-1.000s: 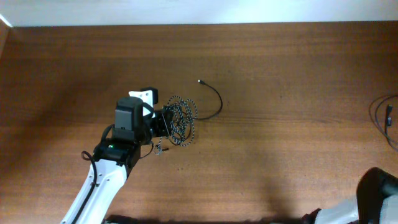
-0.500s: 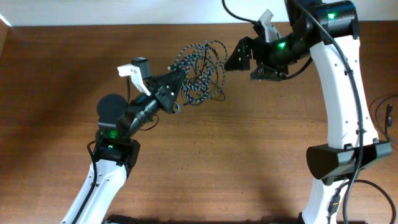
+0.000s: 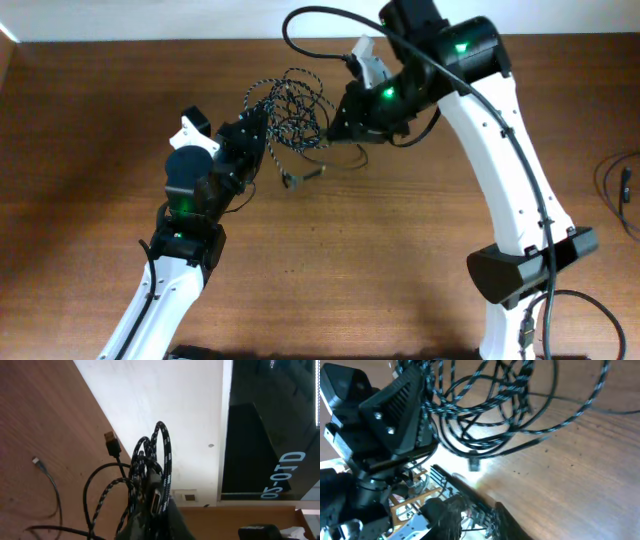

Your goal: Untangle cables

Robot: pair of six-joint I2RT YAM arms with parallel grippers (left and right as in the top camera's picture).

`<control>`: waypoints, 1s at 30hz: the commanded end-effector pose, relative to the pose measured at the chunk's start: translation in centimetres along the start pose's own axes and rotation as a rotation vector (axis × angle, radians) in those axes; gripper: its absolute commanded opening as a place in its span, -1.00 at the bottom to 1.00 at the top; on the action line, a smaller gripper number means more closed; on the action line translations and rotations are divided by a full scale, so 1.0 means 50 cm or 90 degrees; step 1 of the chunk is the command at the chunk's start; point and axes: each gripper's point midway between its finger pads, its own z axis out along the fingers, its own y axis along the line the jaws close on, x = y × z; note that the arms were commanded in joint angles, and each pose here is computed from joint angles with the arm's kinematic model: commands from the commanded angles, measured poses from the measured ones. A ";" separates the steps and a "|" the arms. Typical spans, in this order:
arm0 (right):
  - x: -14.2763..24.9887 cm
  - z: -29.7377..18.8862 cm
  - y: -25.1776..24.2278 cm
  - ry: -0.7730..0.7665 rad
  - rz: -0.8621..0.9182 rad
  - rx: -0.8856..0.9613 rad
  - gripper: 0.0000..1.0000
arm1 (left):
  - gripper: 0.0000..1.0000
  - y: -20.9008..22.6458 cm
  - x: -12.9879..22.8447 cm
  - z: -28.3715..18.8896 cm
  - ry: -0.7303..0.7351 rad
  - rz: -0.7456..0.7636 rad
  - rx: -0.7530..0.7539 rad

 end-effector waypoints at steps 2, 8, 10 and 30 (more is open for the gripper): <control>0.026 0.040 0.019 -0.008 0.159 0.069 -0.49 | -1.00 -0.015 -0.014 -0.003 -0.017 -0.043 0.012; -0.012 0.128 0.035 -0.054 0.267 0.096 -0.51 | -0.97 -0.013 -0.013 -0.003 -0.016 -0.043 0.010; -0.039 0.156 0.029 -0.063 0.283 0.089 -0.52 | -1.00 0.006 0.002 -0.003 0.009 -0.044 -0.014; -0.060 -0.471 -0.198 -0.607 0.288 0.329 -0.92 | 0.98 0.325 -0.024 -0.139 -0.064 0.095 -0.498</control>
